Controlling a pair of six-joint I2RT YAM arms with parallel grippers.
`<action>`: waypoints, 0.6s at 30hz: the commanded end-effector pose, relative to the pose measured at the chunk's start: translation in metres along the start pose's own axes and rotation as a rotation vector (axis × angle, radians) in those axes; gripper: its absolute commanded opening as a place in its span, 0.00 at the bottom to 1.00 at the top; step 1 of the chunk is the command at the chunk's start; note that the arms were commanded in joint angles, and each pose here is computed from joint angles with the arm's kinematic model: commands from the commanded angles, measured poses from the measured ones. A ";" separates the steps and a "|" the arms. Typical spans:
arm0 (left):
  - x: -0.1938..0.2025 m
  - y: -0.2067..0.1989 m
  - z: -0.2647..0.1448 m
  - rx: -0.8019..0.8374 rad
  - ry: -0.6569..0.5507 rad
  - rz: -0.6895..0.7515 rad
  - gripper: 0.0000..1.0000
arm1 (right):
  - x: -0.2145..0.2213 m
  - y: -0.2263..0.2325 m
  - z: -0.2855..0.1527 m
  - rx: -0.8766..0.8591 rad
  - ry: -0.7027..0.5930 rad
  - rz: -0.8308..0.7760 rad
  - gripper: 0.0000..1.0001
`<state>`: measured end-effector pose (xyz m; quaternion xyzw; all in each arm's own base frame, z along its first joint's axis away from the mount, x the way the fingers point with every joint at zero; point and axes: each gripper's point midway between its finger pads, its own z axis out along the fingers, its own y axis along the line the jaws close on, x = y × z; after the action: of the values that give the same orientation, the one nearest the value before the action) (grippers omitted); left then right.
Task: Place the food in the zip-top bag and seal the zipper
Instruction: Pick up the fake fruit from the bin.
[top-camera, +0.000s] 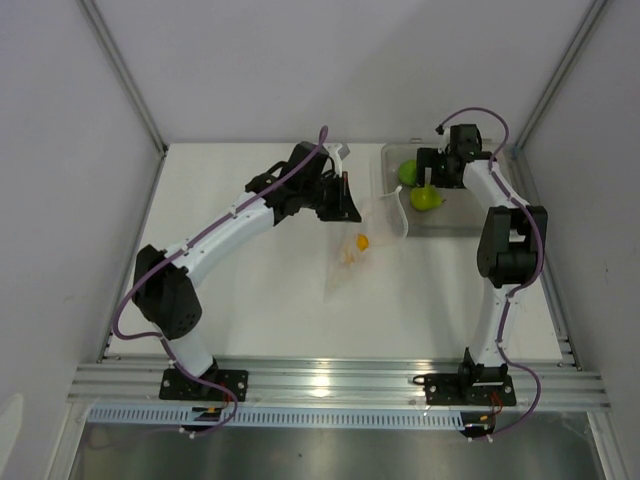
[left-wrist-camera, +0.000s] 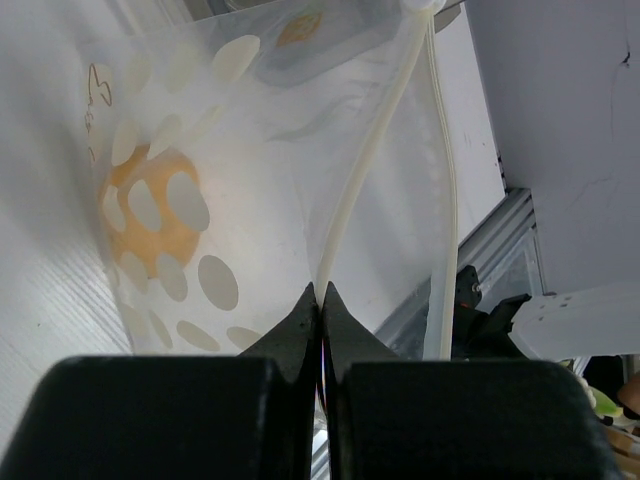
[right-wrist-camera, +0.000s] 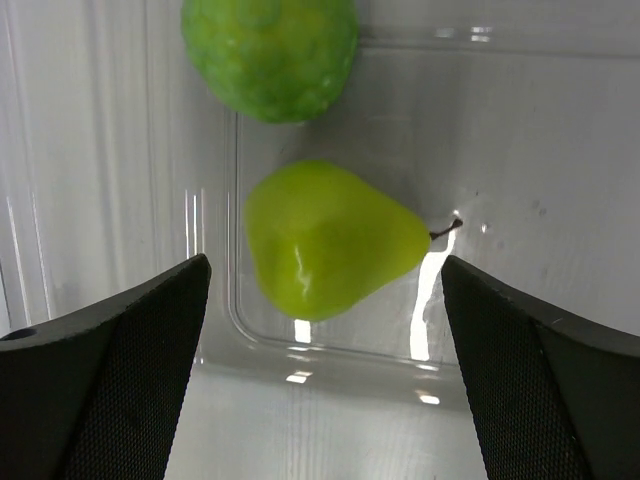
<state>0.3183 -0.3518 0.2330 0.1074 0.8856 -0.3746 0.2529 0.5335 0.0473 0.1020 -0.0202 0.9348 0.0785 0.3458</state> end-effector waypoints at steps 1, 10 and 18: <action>-0.013 -0.027 -0.019 0.092 -0.057 0.008 0.01 | -0.027 0.001 0.006 -0.004 -0.071 -0.082 0.99; -0.011 -0.016 -0.018 0.045 -0.049 0.023 0.01 | -0.018 0.019 0.029 -0.090 -0.006 -0.154 0.99; -0.009 -0.015 -0.015 0.053 -0.040 0.021 0.01 | 0.015 0.030 0.035 -0.142 0.086 -0.094 0.99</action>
<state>0.3178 -0.3528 0.2327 0.1062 0.8849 -0.3777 0.2511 0.5489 0.0741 0.0782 -0.0952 0.9348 0.1077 0.3247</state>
